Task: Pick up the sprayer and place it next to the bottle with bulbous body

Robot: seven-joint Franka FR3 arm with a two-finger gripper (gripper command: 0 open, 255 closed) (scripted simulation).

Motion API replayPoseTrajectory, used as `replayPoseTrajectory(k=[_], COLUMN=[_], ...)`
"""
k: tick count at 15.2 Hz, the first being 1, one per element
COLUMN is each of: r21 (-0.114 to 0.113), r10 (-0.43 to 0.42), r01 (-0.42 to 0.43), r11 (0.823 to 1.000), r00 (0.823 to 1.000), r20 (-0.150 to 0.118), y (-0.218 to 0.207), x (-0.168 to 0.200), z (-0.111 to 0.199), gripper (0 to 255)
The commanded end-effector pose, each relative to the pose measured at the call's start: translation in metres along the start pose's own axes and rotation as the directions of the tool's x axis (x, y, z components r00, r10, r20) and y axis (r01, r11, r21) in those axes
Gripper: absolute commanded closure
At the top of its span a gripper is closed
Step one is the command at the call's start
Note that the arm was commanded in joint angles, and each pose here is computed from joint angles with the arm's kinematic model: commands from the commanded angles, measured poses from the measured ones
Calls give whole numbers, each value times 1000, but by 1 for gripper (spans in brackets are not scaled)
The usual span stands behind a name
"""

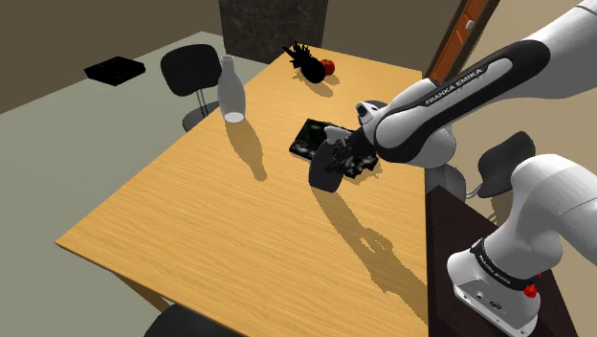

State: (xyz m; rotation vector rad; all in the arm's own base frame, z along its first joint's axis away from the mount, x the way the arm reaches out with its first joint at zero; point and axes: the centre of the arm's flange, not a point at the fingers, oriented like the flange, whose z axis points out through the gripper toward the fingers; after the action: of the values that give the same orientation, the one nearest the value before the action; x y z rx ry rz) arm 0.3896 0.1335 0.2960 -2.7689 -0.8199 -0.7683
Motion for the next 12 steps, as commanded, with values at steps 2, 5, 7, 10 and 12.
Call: replayPoseTrajectory(k=[2,5,7,10,12], r21=[0,0,0,0,0], r10=[0,0,0,0,0], r01=[0,0,0,0,0], r11=[1000,1000,1000,1000,1000], r00=[1000,1000,1000,1000,1000], r20=[0,0,0,0,0], y=[0,0,0,0,0], x=[0,0,5,14,19], z=[0,0,-9,-23,-32], gripper=[255,255,255,255,255])
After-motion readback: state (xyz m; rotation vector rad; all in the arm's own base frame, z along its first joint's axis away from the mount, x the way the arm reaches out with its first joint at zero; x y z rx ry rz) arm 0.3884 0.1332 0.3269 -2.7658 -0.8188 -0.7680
